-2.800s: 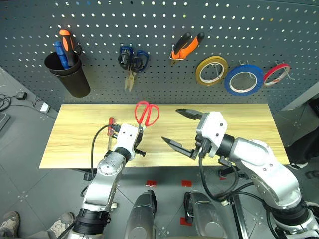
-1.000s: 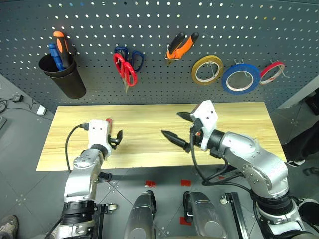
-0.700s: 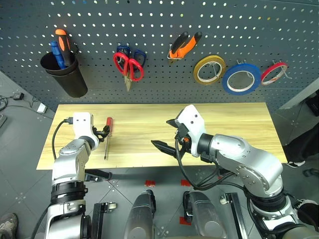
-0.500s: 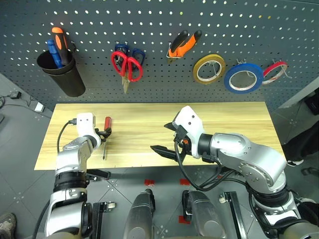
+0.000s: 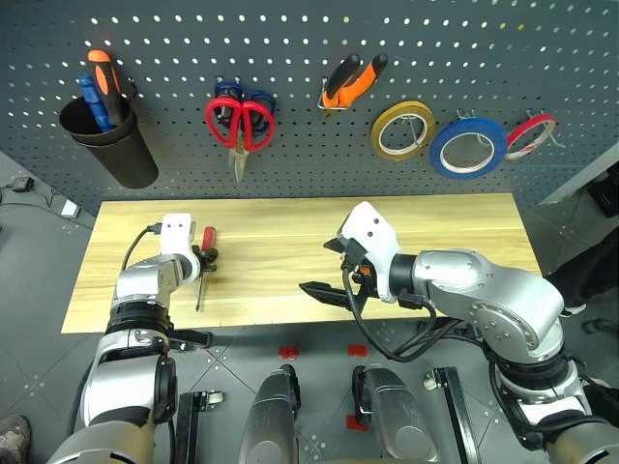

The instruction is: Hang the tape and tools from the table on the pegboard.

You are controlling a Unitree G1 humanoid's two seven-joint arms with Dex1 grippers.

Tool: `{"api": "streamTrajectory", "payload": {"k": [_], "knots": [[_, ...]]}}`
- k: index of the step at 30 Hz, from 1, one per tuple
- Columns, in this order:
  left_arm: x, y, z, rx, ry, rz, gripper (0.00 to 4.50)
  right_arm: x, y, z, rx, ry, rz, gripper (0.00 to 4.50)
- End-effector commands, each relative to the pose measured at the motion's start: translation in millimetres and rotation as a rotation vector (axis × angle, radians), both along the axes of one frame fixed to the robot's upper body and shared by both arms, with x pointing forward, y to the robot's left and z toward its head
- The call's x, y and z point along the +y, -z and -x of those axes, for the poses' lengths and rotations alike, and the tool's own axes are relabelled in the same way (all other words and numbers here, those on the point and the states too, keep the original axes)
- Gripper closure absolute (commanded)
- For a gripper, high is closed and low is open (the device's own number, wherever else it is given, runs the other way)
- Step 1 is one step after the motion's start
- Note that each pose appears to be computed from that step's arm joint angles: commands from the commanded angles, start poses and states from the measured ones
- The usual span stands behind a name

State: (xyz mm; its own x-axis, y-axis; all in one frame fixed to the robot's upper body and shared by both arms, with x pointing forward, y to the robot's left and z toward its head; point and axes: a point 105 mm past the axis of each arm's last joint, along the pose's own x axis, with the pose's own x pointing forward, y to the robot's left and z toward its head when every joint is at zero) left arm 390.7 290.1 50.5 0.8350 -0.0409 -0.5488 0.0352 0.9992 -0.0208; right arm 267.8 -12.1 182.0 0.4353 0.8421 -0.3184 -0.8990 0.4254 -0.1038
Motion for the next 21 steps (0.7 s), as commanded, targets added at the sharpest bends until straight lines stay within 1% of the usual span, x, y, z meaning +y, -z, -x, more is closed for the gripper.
{"api": "streamTrajectory", "payload": {"k": [1,3,5,6,9,11,12,14,15,18,19,21], "knots": [[5,-7,8,-0.032,0.059,-0.065,3.62,6,-22,2,-0.142,-0.041,-0.050,0.00],[-2,-18,17,-0.093,0.166,-0.143,3.62,6,-36,3,-0.237,-0.047,-0.095,0.00],[-9,-26,24,-0.149,0.236,-0.200,3.62,5,-42,4,-0.281,-0.051,-0.128,0.00],[-12,-31,28,-0.171,0.243,-0.191,3.62,4,-45,6,-0.293,-0.056,-0.141,0.00],[-33,-65,42,-0.349,0.325,-0.145,3.62,3,-58,11,-0.338,-0.081,-0.190,0.00],[-51,-94,54,-0.482,0.420,-0.120,3.62,2,-64,11,-0.357,-0.088,-0.211,0.00],[-54,-109,58,-0.539,0.430,-0.094,3.62,1,-67,10,-0.363,-0.085,-0.223,0.00],[-51,-149,59,-0.677,0.412,-0.099,3.62,-2,-73,7,-0.382,-0.073,-0.245,0.00],[-49,-162,59,-0.719,0.400,-0.102,3.62,-3,-74,5,-0.387,-0.069,-0.251,0.00],[-38,-230,58,-0.930,0.334,-0.111,3.62,-8,-86,-3,-0.431,-0.034,-0.290,0.00],[-36,-249,59,-0.986,0.318,-0.102,3.62,-9,-89,-5,-0.444,-0.025,-0.302,0.00],[-32,-276,59,-1.066,0.295,-0.070,3.62,-8,-94,-9,-0.455,-0.014,-0.319,0.00]]}}
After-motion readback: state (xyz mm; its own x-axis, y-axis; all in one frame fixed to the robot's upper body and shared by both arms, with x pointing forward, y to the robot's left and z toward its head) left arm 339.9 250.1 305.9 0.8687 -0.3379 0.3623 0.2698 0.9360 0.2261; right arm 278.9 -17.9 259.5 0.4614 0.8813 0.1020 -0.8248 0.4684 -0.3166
